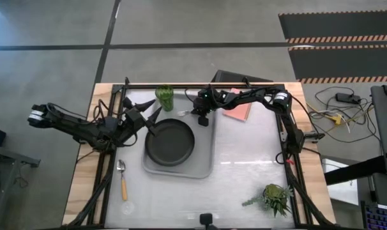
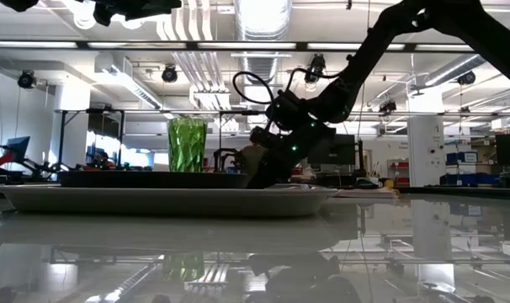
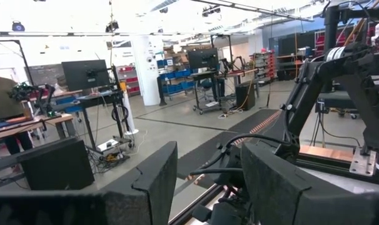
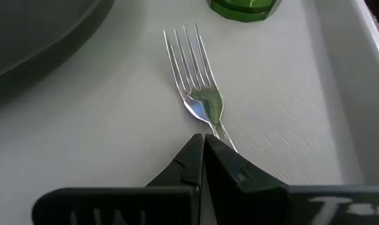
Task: Pick and place plate/cup/fork/spoon on tray
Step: Put the yellow fork on the gray serving tray to the right of the black plate, then put the yellow spoon on the gray serving tray to the left of the yellow fork
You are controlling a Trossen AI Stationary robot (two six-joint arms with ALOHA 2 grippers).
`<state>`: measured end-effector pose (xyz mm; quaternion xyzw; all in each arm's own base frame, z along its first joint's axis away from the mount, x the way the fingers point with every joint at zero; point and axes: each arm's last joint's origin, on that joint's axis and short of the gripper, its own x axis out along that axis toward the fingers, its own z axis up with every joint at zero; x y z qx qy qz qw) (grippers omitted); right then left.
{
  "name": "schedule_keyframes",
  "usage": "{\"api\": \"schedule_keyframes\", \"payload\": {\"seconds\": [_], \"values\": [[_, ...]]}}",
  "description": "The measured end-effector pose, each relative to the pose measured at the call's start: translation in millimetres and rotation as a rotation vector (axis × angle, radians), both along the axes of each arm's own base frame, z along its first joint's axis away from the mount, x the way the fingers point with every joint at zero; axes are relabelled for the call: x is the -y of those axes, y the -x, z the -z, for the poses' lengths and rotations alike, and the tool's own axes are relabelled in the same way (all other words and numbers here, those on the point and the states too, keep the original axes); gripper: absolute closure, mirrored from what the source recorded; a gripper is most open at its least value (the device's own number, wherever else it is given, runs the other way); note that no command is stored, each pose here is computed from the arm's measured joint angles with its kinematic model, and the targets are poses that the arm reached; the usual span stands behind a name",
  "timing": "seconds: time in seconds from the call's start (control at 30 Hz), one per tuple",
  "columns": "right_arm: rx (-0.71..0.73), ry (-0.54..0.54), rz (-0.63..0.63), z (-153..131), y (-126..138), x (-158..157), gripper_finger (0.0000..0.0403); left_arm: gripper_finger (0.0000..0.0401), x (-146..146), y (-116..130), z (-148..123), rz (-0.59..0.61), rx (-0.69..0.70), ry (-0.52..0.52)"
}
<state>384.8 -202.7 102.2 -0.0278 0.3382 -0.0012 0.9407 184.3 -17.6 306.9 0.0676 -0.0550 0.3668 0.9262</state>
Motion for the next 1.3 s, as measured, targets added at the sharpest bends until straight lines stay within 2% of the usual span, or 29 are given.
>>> {"api": "schedule_keyframes", "payload": {"seconds": [0.23,0.43,0.63,0.77,0.9,1.07,1.3], "values": [[0.007,-0.004,0.049,-5,-2,3,0.0394,0.0241,0,0,0,0.000,0.000,0.000],[-0.007,0.056,0.204,-16,-7,13,0.0394,0.0241,0,0,0,0.000,0.001,0.001],[-0.019,0.043,0.208,-27,-11,17,0.0394,0.0241,0,0,0,0.000,0.001,0.001],[-0.024,0.033,0.202,-45,-9,12,0.0394,0.0241,0,0,0,0.000,0.001,0.001],[-0.033,0.018,0.188,-78,-1,-4,0.0394,0.0241,0,0,1,0.004,0.008,0.017],[0.015,0.022,0.147,-124,15,-37,0.0394,0.0241,4,-2,12,0.040,0.004,0.128],[0.133,0.064,0.038,-170,48,-97,0.0394,0.0241,28,2,36,0.214,-0.019,0.457]]}}
